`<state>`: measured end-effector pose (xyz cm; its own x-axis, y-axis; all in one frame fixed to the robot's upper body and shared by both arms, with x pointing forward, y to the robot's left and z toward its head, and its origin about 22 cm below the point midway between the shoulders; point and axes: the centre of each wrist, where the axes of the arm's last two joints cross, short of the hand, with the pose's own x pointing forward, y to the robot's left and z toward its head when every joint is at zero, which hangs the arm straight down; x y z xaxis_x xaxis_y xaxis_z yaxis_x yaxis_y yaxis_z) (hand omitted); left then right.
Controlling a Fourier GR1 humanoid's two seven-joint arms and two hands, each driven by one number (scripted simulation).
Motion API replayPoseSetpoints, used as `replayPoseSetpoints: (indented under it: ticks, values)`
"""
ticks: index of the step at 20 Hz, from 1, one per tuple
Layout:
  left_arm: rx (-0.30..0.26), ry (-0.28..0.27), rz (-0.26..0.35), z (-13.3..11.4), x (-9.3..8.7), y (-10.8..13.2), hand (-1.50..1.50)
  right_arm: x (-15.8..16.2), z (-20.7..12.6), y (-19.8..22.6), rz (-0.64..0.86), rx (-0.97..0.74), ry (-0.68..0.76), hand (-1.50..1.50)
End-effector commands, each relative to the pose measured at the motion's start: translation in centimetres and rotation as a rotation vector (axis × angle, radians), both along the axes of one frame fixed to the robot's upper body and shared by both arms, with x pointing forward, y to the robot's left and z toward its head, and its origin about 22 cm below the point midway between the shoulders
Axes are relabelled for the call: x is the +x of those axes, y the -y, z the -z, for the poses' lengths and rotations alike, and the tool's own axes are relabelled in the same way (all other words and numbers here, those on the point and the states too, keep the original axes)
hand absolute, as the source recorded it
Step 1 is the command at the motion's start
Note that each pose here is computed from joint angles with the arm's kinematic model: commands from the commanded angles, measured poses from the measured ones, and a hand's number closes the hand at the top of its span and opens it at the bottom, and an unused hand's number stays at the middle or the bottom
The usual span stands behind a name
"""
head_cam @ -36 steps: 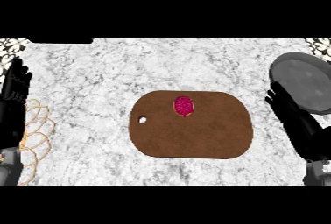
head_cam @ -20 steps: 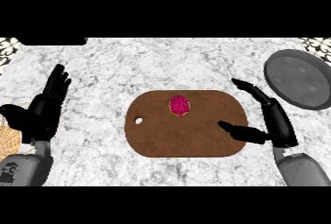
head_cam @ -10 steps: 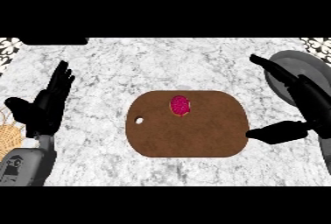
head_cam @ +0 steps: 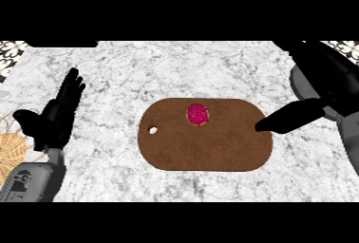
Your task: Pick the cupcake from the cutting board and place it in the pan
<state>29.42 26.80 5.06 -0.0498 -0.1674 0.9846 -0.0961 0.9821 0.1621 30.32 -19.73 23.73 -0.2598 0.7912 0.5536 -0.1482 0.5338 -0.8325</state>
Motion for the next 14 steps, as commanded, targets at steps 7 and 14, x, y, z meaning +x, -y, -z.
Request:
replayPoseSetpoints:
  ticks: [7,14]
  values:
    - [0.0,-0.001,0.021,0.5,-0.5,0.0,0.0,0.5,-0.1,-6.8,-0.134,0.056,-0.116,-1.5]
    - [-0.003,-0.015,0.0,0.0,0.9,-0.6,0.0,0.6,3.7,-10.0,-0.076,-0.028,-0.189,-1.5]
